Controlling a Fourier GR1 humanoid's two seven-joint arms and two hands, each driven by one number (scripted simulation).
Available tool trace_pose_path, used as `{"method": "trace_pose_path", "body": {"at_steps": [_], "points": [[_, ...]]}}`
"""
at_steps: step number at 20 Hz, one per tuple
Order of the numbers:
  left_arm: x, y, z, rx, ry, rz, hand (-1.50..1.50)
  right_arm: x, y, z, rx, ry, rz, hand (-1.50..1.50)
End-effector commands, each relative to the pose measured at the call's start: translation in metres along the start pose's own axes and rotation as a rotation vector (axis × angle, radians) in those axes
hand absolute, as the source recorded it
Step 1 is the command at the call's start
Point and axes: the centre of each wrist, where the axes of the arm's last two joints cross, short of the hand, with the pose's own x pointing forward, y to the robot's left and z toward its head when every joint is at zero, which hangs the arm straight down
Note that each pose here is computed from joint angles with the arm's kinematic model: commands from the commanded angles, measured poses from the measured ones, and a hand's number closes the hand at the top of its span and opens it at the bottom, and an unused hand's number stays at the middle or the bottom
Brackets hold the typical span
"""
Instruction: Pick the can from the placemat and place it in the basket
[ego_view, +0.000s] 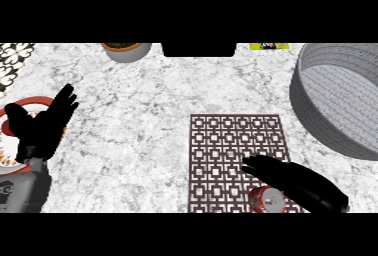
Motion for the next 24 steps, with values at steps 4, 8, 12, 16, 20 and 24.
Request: {"method": "trace_pose_path", "body": {"at_steps": [4,8,12,16,20,24], "points": [[0.021,-0.002,0.001,-0.007,0.003,-0.015,0.00,-0.011,0.008,-0.012,0.024,-0.003,0.088,1.50],[-0.007,0.007,0.008,-0.017,0.010,-0.006,0.00,-0.007,0.016,-0.027,0.080,-0.009,0.159,1.50],[-0.005,-0.004,-0.009,-0.003,0.019,0.013,0.00,0.016,0.042,-0.020,0.049,-0.037,0.157,1.50],[-0.006,-0.010,0.002,-0.023,-0.004,-0.006,0.00,-0.011,0.021,-0.060,-0.162,0.340,0.004,1.50],[-0.001,-0.001,0.000,0.003,-0.001,-0.002,0.00,-0.026,0.010,-0.046,-0.421,0.678,-0.107,1.50],[0.009,-0.003,-0.003,-0.018,-0.035,-0.001,0.00,-0.035,-0.019,-0.052,-0.590,0.931,-0.159,1.50]]}}
